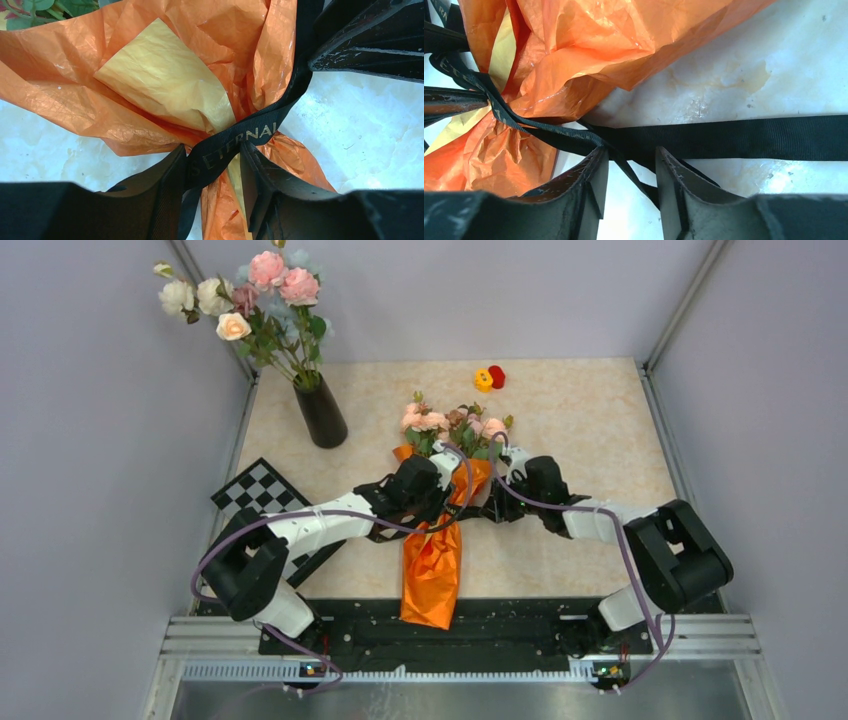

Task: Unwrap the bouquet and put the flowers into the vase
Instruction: Untie the ribbon from the wrapping paper.

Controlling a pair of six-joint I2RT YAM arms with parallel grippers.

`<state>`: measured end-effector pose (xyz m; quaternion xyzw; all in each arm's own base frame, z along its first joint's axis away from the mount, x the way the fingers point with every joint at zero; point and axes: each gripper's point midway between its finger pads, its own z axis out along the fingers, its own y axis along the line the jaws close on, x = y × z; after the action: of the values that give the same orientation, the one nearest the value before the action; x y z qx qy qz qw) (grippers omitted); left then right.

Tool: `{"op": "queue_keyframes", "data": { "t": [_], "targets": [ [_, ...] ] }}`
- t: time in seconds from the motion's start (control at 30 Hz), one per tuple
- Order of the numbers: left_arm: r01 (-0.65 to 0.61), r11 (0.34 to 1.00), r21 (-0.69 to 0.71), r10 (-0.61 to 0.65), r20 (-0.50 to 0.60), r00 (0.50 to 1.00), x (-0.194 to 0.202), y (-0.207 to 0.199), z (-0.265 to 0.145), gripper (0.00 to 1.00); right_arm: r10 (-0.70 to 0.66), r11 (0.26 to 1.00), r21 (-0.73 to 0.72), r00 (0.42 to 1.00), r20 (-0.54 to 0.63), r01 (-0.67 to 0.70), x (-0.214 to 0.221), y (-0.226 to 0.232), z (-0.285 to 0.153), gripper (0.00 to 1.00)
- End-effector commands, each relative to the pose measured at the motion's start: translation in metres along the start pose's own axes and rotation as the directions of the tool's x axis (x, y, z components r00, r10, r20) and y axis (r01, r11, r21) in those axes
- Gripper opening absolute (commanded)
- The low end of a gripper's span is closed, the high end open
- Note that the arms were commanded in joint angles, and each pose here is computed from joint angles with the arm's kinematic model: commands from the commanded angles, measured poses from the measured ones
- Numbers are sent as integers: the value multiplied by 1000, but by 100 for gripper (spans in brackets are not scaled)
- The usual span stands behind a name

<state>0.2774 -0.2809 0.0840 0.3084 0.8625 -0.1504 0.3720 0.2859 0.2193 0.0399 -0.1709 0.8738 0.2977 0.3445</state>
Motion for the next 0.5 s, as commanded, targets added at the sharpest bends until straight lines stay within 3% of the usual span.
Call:
{"op": "queue_keyframes", "data": {
  "t": [0.0,0.1,0.27,0.47],
  "targets": [
    [12,1000,4,-12,69,998,-25,-4,-3,47,-30,999,-22,997,69,32,-28,4,3,38],
    [26,1000,6,-26,79,997,-27,-5,-5,42,-29,999,-21,997,68,30,-28,4,3,33],
    [46,999,11,-47,99,994,-32,-6,-11,42,-27,999,-20,997,67,28,-28,3,3,24],
    [61,998,25,-63,129,990,-39,-8,-16,37,-24,1000,-18,998,63,26,-27,3,3,20]
  ]
}}
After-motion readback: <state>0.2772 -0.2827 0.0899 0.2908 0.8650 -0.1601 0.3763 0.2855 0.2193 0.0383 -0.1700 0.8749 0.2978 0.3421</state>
